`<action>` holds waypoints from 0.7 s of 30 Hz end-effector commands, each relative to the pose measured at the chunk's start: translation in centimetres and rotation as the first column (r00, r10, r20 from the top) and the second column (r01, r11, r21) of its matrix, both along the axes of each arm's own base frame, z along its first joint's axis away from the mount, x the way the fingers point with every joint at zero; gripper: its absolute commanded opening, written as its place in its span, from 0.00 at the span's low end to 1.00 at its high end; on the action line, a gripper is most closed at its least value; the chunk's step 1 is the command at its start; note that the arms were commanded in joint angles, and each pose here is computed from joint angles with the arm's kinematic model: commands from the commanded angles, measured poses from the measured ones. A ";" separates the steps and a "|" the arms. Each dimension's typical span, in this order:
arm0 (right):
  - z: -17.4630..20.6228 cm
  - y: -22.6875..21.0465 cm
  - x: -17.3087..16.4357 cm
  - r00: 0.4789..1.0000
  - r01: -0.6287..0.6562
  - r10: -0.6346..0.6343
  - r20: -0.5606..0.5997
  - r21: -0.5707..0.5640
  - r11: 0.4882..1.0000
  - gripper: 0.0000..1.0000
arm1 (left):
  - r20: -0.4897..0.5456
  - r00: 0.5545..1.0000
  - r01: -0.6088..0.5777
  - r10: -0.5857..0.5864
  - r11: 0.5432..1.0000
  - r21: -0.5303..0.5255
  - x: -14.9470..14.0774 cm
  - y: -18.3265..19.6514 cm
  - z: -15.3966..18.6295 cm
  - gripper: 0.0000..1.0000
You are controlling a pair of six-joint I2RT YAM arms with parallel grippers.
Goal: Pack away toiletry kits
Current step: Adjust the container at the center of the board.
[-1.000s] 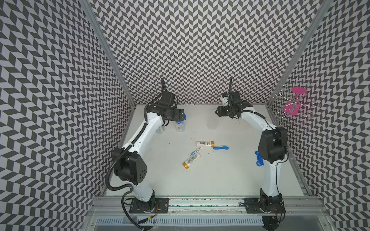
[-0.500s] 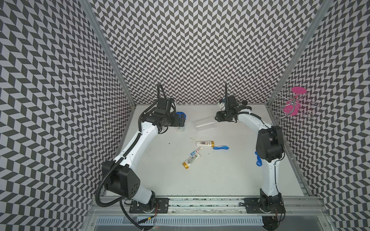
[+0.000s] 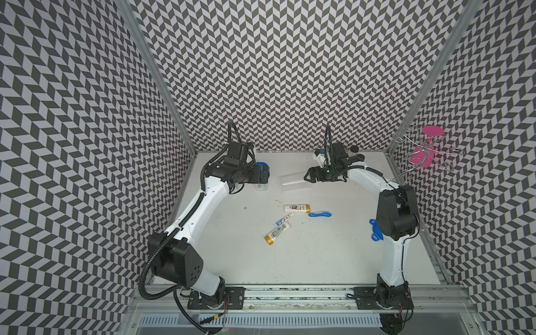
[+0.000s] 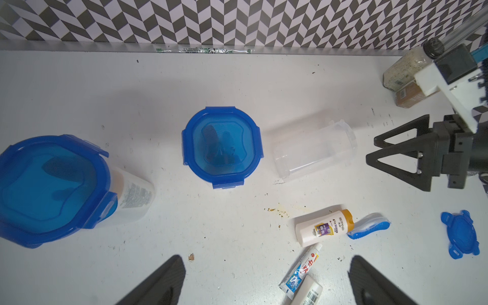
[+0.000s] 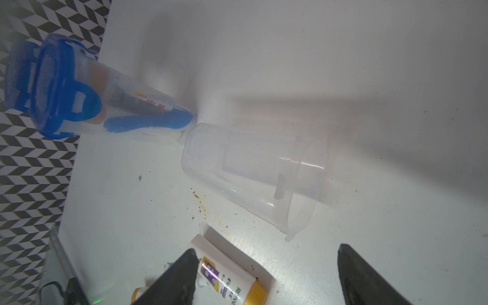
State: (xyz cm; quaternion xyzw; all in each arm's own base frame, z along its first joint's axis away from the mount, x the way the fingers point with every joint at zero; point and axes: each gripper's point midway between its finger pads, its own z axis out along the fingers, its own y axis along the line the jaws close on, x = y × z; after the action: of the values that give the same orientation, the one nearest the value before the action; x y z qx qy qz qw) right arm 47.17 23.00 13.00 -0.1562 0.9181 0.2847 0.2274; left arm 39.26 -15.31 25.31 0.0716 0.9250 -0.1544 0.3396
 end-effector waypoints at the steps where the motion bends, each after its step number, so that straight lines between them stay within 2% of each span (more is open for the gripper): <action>1: -0.4 1.4 1.2 0.999 -0.042 0.041 0.033 0.055 0.998 0.83 | 0.012 1.000 0.008 -0.007 1.000 -0.024 0.1 -0.5 0.6 1.00; 8: -2.9 2.7 2.8 0.996 -0.080 0.077 0.045 0.059 0.995 0.76 | 0.006 1.000 0.002 -0.002 0.999 -0.044 -0.2 -0.5 0.5 1.00; 18: -3.1 4.9 2.1 0.981 -0.169 0.150 0.121 0.171 0.971 0.37 | -0.017 1.000 -0.003 0.002 0.999 -0.049 -0.4 -0.6 -0.1 0.99; 21: -2.5 5.3 1.7 0.976 -0.187 0.161 0.147 0.185 0.965 0.31 | -0.019 1.000 -0.006 0.005 0.999 -0.052 -0.5 -0.6 -0.3 0.99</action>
State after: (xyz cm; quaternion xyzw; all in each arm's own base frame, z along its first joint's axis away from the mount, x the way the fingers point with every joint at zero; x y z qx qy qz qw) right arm 48.61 26.90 7.75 -0.2014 0.8813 0.3591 0.2319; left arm 39.04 -15.68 24.81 0.0602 0.9266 -0.1702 0.3298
